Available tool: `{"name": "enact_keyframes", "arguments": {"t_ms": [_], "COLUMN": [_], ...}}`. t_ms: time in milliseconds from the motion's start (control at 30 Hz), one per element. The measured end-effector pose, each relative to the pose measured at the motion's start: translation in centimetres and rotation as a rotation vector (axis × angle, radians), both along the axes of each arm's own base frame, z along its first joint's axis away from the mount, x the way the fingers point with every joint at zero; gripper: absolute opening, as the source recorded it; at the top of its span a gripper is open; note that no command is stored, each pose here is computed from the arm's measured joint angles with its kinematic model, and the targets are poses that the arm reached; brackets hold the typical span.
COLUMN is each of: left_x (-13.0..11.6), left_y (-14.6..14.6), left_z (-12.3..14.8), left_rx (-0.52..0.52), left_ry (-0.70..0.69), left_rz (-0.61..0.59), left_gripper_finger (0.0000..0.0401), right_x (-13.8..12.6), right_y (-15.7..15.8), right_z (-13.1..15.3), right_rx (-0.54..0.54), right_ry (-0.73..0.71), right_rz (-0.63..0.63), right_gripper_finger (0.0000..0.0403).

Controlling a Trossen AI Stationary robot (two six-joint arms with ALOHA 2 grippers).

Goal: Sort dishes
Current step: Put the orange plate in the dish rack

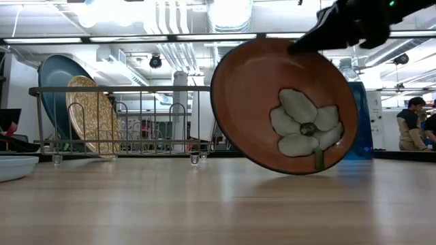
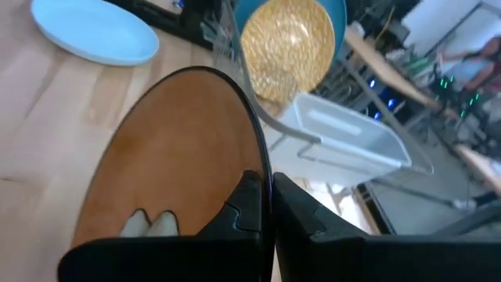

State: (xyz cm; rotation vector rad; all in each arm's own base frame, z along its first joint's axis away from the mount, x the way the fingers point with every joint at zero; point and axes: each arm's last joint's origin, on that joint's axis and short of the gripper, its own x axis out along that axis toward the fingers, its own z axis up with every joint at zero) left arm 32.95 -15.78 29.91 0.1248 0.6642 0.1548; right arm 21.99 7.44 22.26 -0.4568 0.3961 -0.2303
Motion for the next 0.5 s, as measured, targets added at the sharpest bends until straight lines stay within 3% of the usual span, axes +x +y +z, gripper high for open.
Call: {"name": "enact_keyframes", "arguments": {"t_ms": [100, 233, 300, 400, 500], "left_x": [-0.7, -2.1, -2.5, -3.1, -3.9], "left_y": [0.5, 3.3, 4.7, 6.5, 7.7], "left_z": [2.5, 4.9, 4.3, 2.0, -0.3], "left_rx": [0.063, 0.071, 0.065, -0.026, -0.111], "left_ry": [-0.046, -0.136, -0.190, -0.299, -0.407], "left_rz": [-0.232, -0.246, -0.230, -0.239, -0.168], "left_gripper_finger": [0.0149, 0.0149, 0.0149, 0.0149, 0.0149], "right_x": [-0.3, -0.5, -0.5, -0.6, -0.6], "right_y": [0.7, 1.1, 1.3, 1.6, 1.8], "right_z": [0.1, 0.3, 0.2, 0.2, 0.3], "right_rx": [-0.033, -0.045, -0.053, -0.077, -0.088], "right_ry": [-0.016, -0.037, -0.043, -0.053, -0.061], "right_rz": [-0.005, -0.035, -0.050, -0.068, -0.063], "right_gripper_finger": [0.0001, 0.0001, 0.0001, 0.0001, 0.0001]}}
